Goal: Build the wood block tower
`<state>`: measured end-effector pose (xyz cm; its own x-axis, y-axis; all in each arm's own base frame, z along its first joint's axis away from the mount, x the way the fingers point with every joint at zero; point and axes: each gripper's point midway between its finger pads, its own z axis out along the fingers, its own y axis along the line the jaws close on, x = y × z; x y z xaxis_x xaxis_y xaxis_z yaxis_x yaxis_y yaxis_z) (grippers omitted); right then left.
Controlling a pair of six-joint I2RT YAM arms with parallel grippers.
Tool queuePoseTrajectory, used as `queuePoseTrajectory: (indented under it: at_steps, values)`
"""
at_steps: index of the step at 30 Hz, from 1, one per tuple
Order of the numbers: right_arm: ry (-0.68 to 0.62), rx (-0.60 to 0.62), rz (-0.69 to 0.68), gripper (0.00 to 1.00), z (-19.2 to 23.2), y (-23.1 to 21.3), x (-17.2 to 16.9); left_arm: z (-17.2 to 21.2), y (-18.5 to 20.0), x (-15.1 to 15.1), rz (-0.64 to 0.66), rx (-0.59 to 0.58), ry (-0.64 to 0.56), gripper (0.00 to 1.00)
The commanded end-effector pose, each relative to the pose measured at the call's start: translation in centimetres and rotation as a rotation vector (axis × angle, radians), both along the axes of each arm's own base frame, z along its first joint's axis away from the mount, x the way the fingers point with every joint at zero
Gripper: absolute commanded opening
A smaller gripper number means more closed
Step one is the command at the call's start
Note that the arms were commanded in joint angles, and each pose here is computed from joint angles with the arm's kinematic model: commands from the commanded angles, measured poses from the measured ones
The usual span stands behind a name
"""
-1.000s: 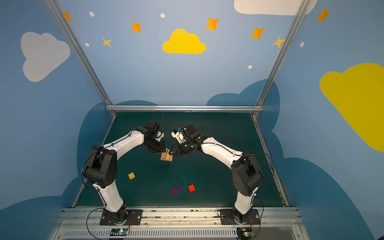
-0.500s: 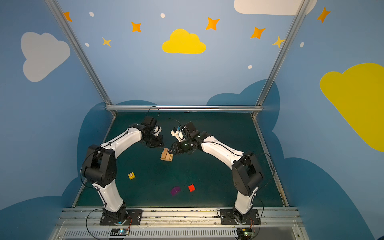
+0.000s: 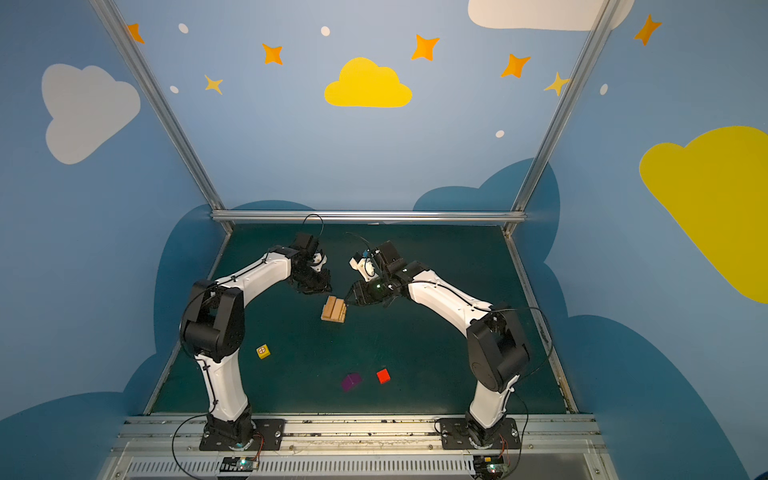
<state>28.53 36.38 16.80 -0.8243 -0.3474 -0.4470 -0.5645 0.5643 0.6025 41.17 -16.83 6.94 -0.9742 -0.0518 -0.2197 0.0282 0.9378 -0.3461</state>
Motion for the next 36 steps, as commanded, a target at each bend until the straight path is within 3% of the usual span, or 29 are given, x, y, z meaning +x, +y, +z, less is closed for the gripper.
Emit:
queuePoseTrajectory:
  at_steps: [1,36]
  values:
    - [-0.016,0.014,0.016,0.43,0.9,-0.1,-0.3,-0.4,0.1,0.0,0.009,-0.016,0.013,0.23]
    - [-0.006,0.005,0.009,0.43,0.5,-0.5,-0.6,-1.2,-0.2,-0.4,-0.005,-0.012,0.049,0.24]
